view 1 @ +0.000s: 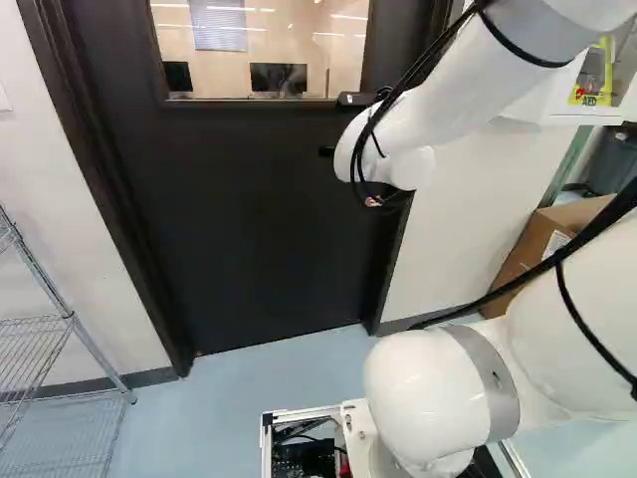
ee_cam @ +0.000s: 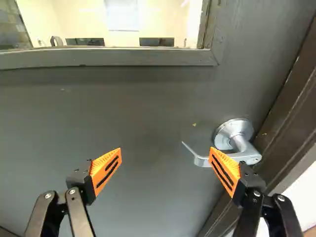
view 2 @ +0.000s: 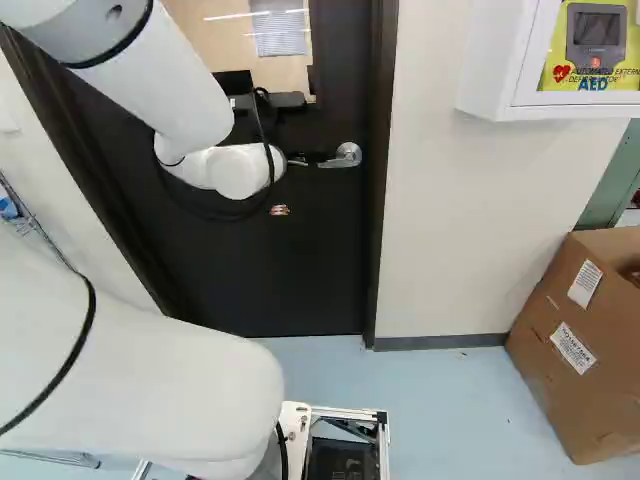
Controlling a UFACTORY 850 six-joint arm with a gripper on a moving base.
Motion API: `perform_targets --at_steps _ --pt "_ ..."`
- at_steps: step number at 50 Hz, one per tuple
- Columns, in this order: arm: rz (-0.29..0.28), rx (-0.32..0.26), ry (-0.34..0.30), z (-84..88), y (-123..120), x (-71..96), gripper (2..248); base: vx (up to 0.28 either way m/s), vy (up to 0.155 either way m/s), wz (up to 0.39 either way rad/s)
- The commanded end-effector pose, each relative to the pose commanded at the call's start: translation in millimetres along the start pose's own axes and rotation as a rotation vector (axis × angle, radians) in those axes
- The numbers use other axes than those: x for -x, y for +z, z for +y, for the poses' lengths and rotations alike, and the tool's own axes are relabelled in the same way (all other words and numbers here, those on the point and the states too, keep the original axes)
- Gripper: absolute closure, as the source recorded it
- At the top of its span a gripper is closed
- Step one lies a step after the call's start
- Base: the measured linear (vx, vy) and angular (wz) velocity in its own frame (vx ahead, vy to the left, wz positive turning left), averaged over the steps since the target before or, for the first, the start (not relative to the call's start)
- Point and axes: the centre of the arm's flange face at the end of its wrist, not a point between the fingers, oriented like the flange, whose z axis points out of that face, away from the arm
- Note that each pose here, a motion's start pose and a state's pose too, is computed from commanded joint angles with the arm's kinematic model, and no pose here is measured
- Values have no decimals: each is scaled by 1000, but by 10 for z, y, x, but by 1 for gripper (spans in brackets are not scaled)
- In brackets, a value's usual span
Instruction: Open the door and move inside
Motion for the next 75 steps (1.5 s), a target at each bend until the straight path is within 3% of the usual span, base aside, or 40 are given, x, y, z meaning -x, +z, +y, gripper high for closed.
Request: perform_targets --at_steps 20,44,75 --pt "36 32 6 129 121 -236 3 0 0 0" --pt "31 65 12 278 343 -319 3 0 0 0" --pt "-30 66 14 281 363 -31 3 0 0 0"
